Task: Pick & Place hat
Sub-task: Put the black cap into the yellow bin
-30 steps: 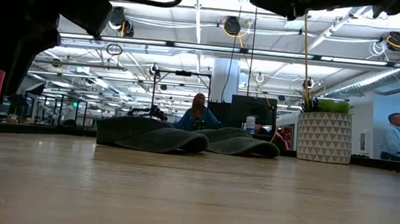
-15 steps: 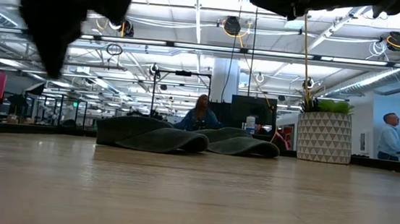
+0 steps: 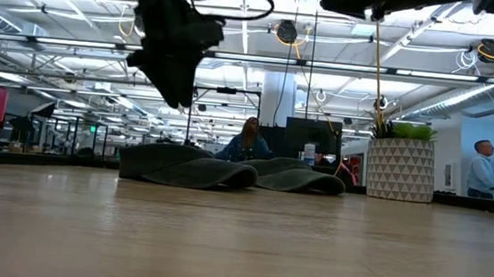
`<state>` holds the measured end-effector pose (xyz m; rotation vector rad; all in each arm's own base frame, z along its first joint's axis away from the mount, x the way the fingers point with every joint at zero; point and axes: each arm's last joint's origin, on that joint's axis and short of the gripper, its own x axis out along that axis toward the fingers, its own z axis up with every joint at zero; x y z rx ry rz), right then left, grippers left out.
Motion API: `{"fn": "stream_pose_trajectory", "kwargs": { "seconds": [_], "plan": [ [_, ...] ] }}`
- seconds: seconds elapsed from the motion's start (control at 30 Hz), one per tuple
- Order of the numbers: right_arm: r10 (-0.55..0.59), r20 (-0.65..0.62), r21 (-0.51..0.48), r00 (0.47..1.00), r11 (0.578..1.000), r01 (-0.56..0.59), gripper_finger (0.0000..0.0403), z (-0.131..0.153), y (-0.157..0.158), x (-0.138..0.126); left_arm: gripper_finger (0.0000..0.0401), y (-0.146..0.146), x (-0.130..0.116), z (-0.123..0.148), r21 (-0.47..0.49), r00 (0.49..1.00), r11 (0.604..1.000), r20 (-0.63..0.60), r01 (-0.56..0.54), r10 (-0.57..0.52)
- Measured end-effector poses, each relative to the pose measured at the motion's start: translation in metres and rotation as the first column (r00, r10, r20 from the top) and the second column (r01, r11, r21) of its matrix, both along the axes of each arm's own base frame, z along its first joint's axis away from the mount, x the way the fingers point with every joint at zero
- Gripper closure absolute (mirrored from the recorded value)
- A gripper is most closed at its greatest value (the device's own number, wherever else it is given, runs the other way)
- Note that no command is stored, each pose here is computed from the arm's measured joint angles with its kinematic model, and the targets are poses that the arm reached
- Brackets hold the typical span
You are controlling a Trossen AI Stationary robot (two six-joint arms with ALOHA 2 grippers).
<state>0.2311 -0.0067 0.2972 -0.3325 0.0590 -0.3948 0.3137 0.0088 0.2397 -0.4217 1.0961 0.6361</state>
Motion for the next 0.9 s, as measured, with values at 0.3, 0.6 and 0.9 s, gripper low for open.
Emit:
{"fn": "stream_pose_trajectory", "kwargs": {
  "seconds": [0.3,0.6,0.9],
  "plan": [
    [-0.003,-0.059,0.080,0.998,0.997,0.007,0.0381,0.003,-0.001,-0.022,0.0252,0.056,0.007,-0.009,0.039,0.998,0.998,0.025,-0.056,0.055],
    [-0.001,-0.049,0.076,0.999,0.997,0.005,0.0381,0.004,-0.001,-0.023,0.0252,0.098,0.038,0.001,0.195,0.922,0.966,0.315,0.167,-0.223],
    [-0.001,-0.063,0.060,0.998,0.998,0.005,0.0381,0.004,-0.001,-0.023,0.0252,0.131,0.060,-0.014,0.314,0.850,0.934,0.432,0.170,-0.300]
  ]
}}
